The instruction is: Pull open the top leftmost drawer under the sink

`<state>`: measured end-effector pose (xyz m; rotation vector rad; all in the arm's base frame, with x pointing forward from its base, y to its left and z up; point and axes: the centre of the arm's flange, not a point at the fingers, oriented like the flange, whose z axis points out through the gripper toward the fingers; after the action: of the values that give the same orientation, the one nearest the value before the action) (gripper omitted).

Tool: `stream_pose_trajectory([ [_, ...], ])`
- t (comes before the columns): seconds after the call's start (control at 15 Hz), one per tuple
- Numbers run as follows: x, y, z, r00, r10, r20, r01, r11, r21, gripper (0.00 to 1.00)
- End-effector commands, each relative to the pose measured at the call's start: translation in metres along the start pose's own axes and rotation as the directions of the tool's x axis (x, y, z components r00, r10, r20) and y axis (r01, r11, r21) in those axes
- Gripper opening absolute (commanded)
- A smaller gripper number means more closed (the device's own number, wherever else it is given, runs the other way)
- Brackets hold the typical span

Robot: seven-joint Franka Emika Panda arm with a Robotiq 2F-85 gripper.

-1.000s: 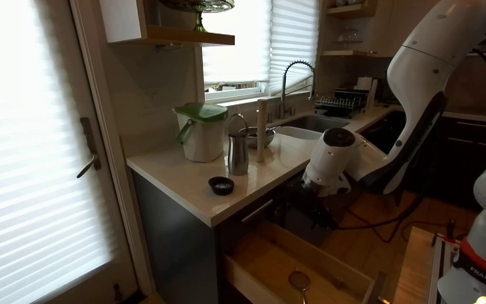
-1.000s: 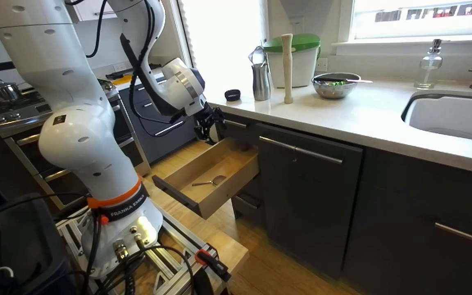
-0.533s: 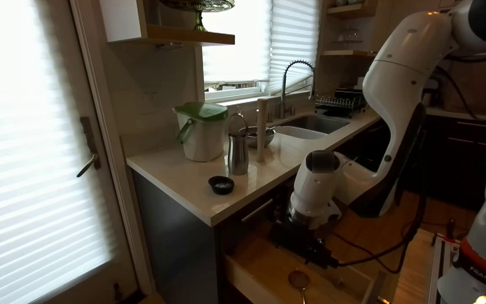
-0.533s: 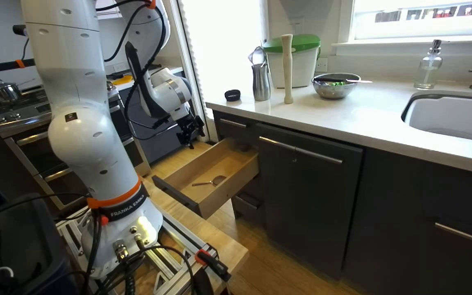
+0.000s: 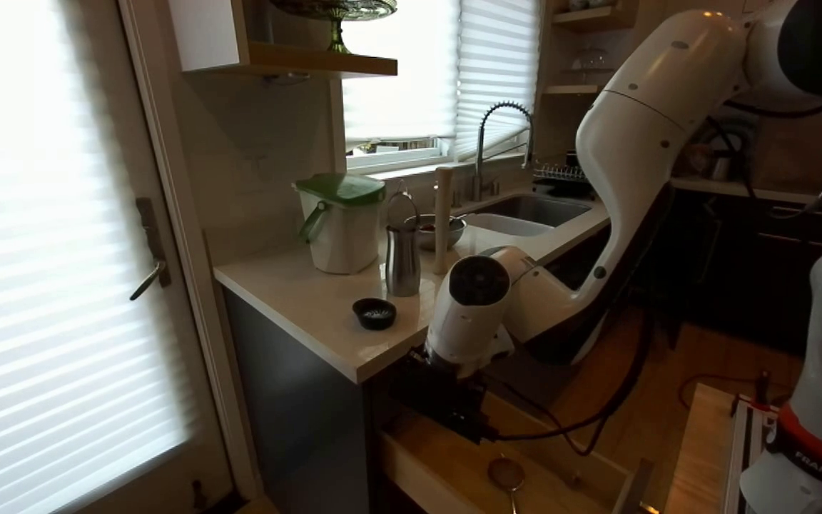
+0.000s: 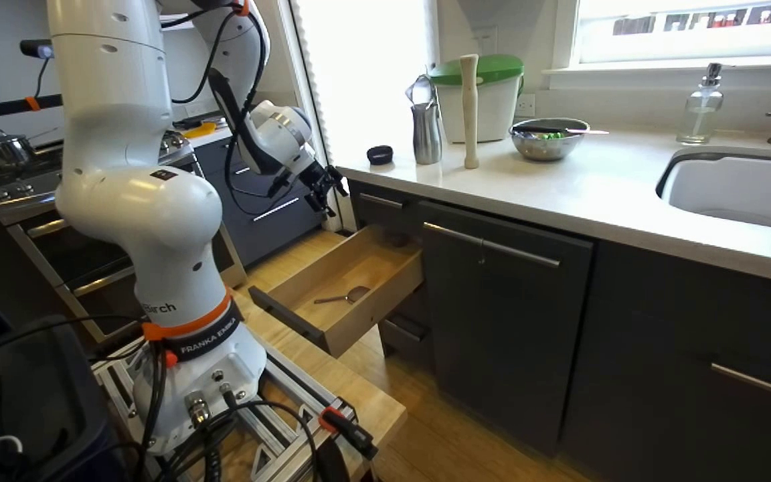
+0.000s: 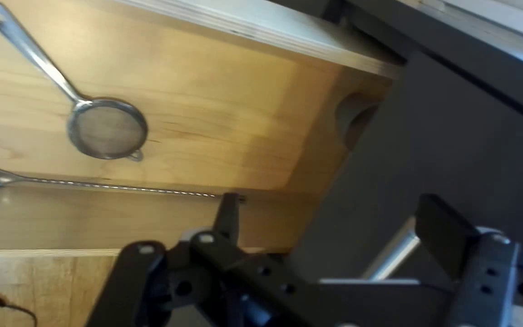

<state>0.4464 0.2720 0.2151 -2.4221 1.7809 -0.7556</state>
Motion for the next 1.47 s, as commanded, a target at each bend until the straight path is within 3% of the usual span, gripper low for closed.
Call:
stream_pose_trajectory([
  [0.0, -0.038, 0.026, 0.042, 0.992, 0.106, -0.068, -0.097, 0.988, 0.120, 1.00],
  [0.13, -0.024, 0.011, 0.031, 0.986, 0.143, -0.081, -0.133, 0.984, 0.118, 1.00],
  [0.33, -0.024, 0.015, 0.026, 0.981, 0.174, -0.089, -0.168, 0.983, 0.071, 1.00],
  [0.8, -0.032, 0.031, 0.030, 0.942, 0.270, -0.199, -0.265, 0.963, 0.049, 1.00],
  [1.07, -0.058, 0.080, 0.056, 0.930, 0.339, -0.141, -0.346, 0.938, -0.031, 1.00],
  [1.13, -0.039, 0.036, 0.035, 0.945, 0.281, -0.165, -0.288, 0.958, -0.017, 1.00],
  [1.27, -0.048, 0.063, 0.048, 0.945, 0.286, -0.161, -0.295, 0.955, -0.033, 1.00],
  [1.4, -0.049, 0.067, 0.053, 0.943, 0.288, -0.166, -0.297, 0.954, -0.032, 1.00],
])
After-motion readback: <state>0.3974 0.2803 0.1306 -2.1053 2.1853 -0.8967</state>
